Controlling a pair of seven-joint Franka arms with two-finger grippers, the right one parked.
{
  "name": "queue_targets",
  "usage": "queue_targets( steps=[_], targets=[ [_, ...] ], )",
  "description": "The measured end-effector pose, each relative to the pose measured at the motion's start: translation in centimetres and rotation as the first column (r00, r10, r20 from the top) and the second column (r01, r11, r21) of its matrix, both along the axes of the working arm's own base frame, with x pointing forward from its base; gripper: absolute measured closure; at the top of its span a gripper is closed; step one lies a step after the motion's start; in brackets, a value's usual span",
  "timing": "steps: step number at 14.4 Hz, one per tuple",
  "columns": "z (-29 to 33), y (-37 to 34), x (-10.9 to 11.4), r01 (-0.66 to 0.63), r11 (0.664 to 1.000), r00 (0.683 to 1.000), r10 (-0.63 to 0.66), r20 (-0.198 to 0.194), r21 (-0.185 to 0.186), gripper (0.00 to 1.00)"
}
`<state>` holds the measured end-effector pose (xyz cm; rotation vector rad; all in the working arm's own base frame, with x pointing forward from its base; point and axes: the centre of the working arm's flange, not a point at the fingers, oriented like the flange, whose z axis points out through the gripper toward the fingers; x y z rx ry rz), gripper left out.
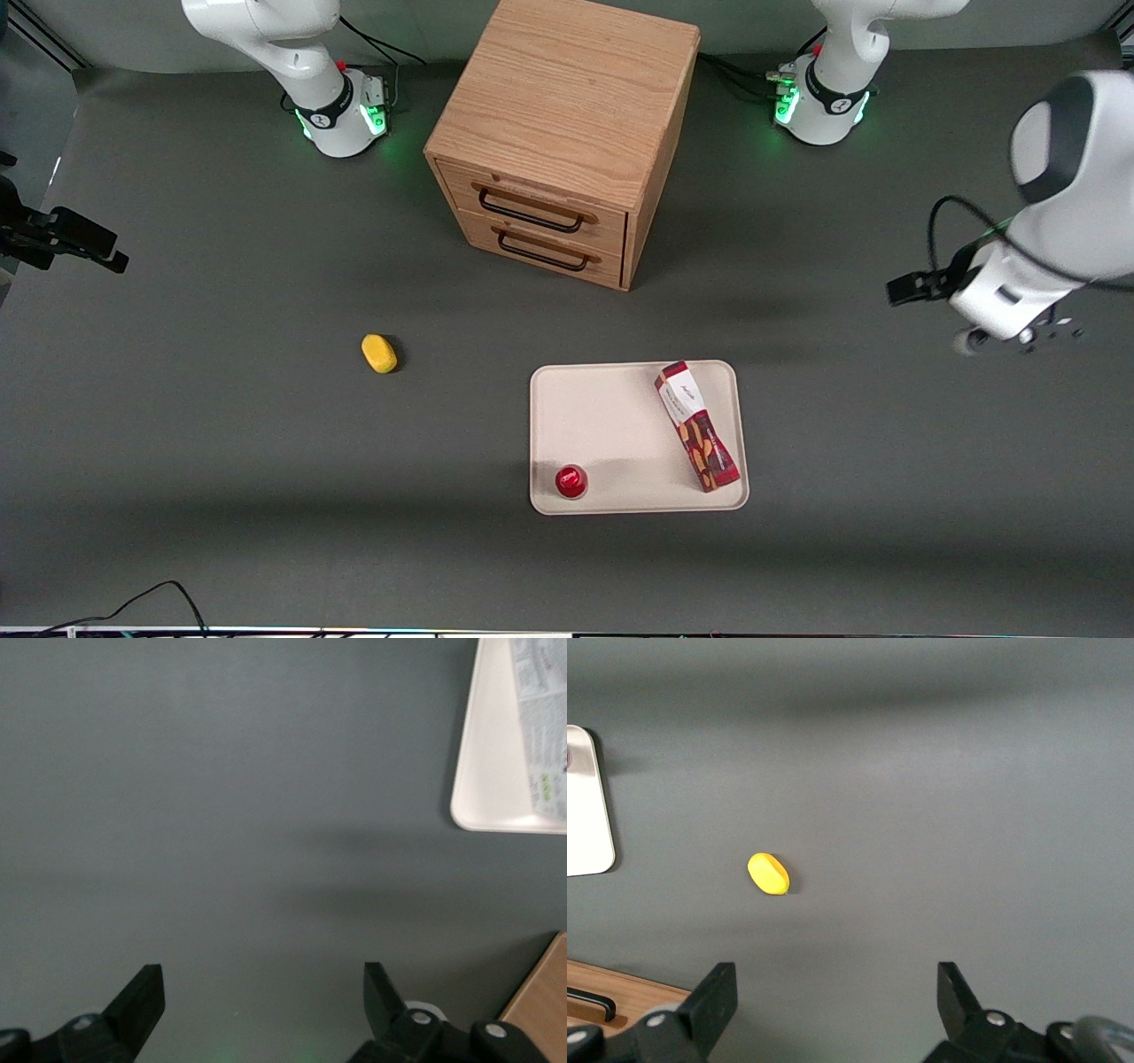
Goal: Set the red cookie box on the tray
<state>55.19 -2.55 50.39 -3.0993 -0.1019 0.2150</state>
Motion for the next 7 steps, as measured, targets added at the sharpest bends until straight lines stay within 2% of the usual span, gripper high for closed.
queue_targets(
  steps=[3,5,7],
  targets=[
    [5.1,1.7,-3.8,0.035,0.999,0.997,-0.035,0.063,-0.001,0.00],
    [8.0,2.8,-5.7,0.027,1.000,0.996,-0.026,0.081,-0.011,0.00],
    [10.0,3.2,-6.7,0.022,1.000,0.996,-0.021,0.083,-0.015,0.00]
  ],
)
